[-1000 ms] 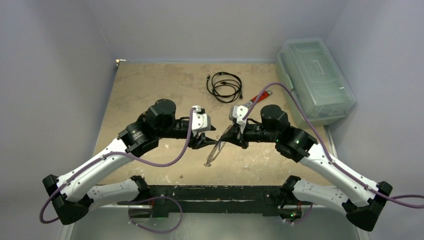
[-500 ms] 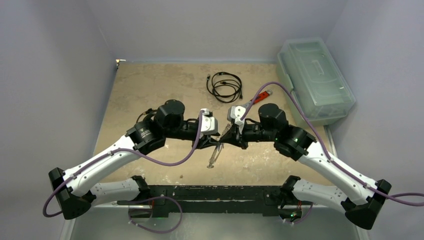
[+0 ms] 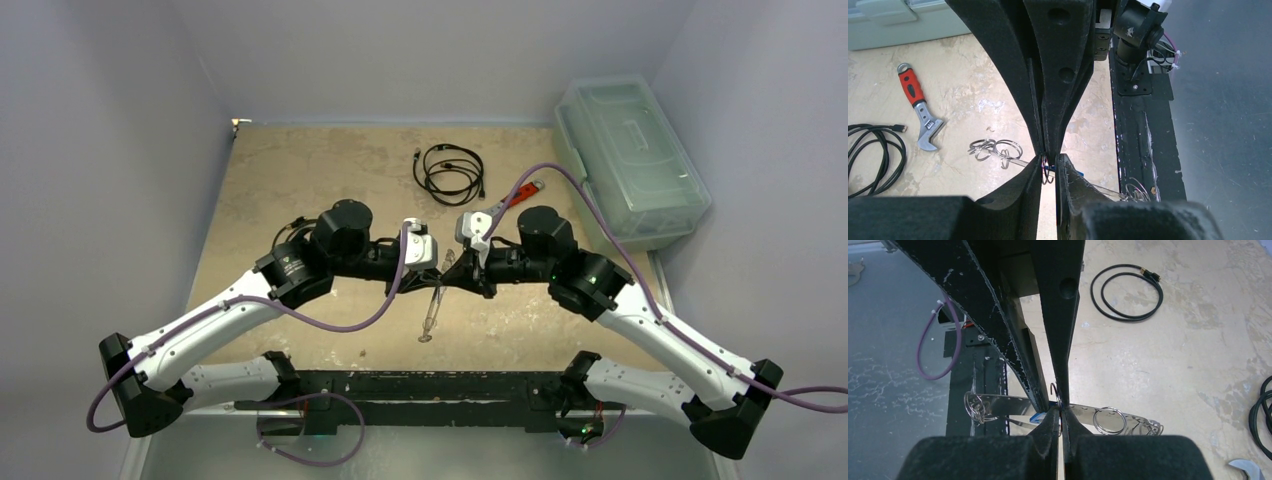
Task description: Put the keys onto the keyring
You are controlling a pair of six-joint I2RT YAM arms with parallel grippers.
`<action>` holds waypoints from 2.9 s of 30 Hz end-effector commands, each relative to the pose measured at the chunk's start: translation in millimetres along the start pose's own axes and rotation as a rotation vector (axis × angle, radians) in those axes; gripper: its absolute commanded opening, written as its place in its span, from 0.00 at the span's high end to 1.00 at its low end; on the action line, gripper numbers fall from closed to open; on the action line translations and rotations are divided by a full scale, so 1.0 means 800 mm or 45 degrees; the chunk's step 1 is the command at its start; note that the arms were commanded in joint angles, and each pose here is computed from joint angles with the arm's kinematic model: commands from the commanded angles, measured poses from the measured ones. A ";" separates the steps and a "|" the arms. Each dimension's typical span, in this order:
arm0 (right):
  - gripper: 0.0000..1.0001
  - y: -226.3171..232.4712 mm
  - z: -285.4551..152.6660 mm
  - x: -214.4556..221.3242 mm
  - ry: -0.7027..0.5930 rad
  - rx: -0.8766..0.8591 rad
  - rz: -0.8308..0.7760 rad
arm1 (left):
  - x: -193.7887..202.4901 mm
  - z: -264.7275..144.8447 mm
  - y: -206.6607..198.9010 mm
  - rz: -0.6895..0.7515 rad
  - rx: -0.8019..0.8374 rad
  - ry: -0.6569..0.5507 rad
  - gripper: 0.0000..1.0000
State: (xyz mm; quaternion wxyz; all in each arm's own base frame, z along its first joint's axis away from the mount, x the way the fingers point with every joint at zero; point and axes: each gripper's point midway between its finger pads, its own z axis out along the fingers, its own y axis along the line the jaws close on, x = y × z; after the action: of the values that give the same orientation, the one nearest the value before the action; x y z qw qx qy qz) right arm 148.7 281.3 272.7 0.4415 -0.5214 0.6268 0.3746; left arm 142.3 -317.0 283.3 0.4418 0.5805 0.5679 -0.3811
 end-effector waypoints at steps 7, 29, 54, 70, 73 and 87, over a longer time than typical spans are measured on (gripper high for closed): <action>1.00 0.009 -0.016 -0.037 -0.108 -0.017 -0.066 | -0.008 -0.002 -0.002 0.057 0.002 -0.039 1.00; 0.47 0.006 -0.048 -0.054 -0.267 0.139 -0.042 | -0.063 -0.027 -0.019 0.112 -0.015 -0.353 1.00; 0.61 0.009 -0.035 -0.046 -0.232 0.083 0.001 | -0.078 -0.036 -0.033 0.154 0.028 -0.462 1.00; 0.62 0.015 -0.036 -0.059 -0.243 0.039 -0.030 | -0.077 -0.034 -0.031 0.139 0.023 -0.451 1.00; 0.67 0.014 -0.038 -0.063 -0.247 0.049 -0.029 | -0.078 -0.034 -0.030 0.139 0.021 -0.451 1.00; 1.00 0.015 -0.039 -0.067 -0.237 0.037 -0.028 | -0.076 -0.031 -0.028 0.135 0.014 -0.443 1.00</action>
State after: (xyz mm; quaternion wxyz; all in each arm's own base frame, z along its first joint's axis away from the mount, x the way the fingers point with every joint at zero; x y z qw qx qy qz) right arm 138.8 271.3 311.3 0.4930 -0.4816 0.6042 0.3999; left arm 116.1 -312.8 326.2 0.5283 0.5445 0.4728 -0.4482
